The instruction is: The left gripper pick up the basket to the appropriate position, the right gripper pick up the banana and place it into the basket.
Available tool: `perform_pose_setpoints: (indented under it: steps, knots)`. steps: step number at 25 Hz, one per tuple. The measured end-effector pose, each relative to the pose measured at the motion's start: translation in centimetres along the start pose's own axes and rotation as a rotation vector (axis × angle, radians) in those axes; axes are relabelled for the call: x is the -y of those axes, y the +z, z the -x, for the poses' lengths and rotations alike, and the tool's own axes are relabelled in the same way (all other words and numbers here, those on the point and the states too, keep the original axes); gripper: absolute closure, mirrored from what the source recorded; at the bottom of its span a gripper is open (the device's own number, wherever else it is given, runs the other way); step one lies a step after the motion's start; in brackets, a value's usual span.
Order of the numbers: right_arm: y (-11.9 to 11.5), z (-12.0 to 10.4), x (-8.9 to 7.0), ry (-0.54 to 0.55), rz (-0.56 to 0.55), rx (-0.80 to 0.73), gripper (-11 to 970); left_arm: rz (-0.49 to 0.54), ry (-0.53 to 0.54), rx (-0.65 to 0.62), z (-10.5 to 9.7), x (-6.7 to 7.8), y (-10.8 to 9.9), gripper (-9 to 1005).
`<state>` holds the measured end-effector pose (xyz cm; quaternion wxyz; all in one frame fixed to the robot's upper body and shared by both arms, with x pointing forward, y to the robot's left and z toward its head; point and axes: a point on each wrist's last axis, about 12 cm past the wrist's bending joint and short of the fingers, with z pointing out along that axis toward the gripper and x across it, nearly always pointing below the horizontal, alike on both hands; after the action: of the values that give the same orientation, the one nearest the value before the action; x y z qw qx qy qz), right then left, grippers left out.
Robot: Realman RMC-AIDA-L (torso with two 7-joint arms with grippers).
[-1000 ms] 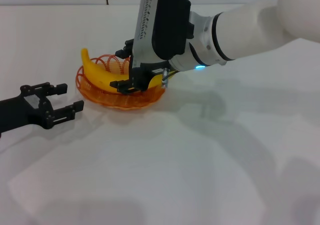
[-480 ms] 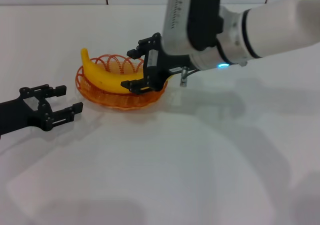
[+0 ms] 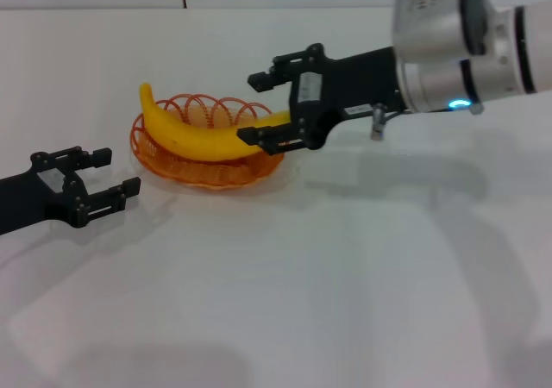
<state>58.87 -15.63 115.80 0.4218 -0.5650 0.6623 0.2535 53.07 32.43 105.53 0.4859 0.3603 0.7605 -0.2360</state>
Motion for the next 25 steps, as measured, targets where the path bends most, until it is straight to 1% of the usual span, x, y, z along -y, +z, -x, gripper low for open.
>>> perform_pose_setpoints:
  steps: [5,10,14,17,21,25]
  knots:
    - [-1.1,-1.4,-0.3,0.023,-0.009,0.048,253,0.0,0.0,0.001,0.0,0.0,0.0,330]
    - [-2.1,-3.2,-0.4,0.044,-0.039,0.053,253,0.001,0.002,0.001,0.0,0.0,0.0,331]
    - [-2.4,-4.8,-0.4,0.099,-0.041,0.071,254,0.002,0.002,0.002,0.0,0.0,0.0,329]
    - [-3.0,-6.1,-0.2,0.139,-0.054,0.08,254,0.007,0.0,0.006,0.1,-0.1,-0.1,330]
    - [-3.5,-7.2,0.0,0.168,-0.071,0.083,255,0.033,-0.011,0.021,0.1,-0.5,-0.4,331]
    - [-3.5,-8.2,-0.3,0.2,-0.069,0.068,255,0.036,-0.008,0.022,0.1,-0.5,-0.5,329]
